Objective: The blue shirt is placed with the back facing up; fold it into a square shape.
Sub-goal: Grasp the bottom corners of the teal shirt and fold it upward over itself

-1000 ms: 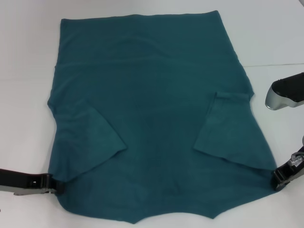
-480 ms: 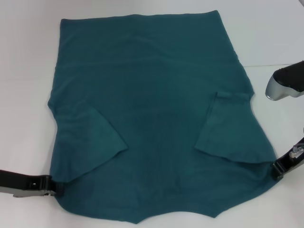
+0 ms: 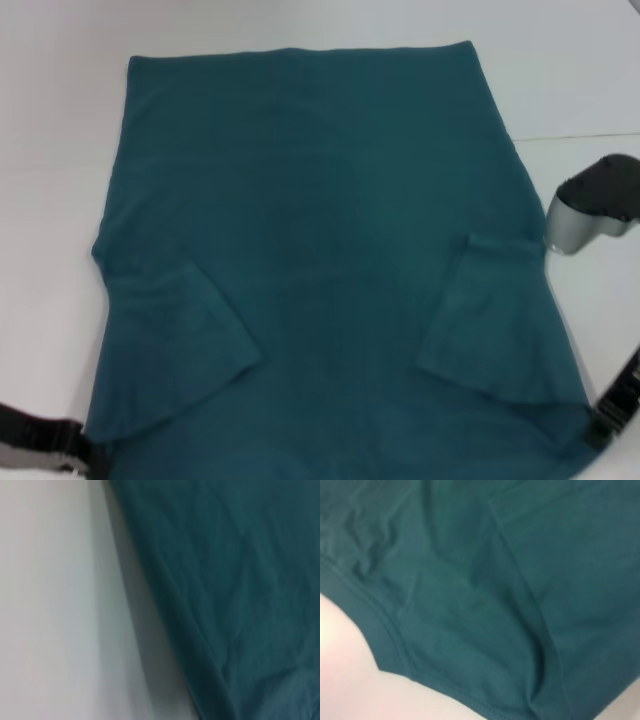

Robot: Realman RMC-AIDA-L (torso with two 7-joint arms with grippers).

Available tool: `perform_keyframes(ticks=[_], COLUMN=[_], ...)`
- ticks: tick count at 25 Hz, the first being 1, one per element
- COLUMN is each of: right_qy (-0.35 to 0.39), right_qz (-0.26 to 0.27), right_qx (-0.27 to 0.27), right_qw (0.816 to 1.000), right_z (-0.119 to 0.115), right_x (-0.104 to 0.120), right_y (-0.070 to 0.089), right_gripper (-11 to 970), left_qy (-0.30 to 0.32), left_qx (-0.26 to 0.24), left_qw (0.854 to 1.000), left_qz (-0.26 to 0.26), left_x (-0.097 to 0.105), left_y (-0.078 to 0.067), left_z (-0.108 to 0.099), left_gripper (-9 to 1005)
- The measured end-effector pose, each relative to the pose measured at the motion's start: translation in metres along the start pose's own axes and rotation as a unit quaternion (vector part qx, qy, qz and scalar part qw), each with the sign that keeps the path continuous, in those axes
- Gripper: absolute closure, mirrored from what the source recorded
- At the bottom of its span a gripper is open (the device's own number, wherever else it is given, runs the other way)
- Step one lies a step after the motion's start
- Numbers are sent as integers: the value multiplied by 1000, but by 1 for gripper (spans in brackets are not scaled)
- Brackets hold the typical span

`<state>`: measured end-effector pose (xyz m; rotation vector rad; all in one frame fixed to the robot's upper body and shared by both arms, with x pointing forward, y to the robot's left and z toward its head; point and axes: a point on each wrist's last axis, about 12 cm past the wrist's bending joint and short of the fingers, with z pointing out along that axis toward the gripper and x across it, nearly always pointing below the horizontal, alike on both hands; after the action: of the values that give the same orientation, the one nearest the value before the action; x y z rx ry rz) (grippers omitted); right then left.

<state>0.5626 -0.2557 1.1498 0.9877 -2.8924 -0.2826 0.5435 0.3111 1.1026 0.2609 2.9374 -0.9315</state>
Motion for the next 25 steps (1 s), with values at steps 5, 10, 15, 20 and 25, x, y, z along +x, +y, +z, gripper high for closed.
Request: perform_keyframes(ticks=[5, 10, 15, 20, 25], right_qy=[51, 100, 106, 122, 100], right_qz=[-48, -83, -110, -116, -120], right_qx=[-24, -28, -64, -68, -90], right_qw=[997, 991, 986, 983, 984], right_z=[3, 18, 28, 34, 35], right_x=[10, 14, 14, 17, 17], right_y=[10, 19, 30, 35, 38], right_gripper=[891, 891, 890, 890, 889], left_qy=[63, 129, 160, 173, 149], left_qx=[-3, -1, 15, 30, 49], left_qw=[998, 991, 987, 984, 987], left_qz=[-6, -14, -23, -28, -18], left_x=[12, 25, 36, 44, 42], left_y=[-1, -4, -5, -6, -7], left_z=[-3, -5, -1, 3, 8], left_gripper=[978, 978, 979, 979, 979])
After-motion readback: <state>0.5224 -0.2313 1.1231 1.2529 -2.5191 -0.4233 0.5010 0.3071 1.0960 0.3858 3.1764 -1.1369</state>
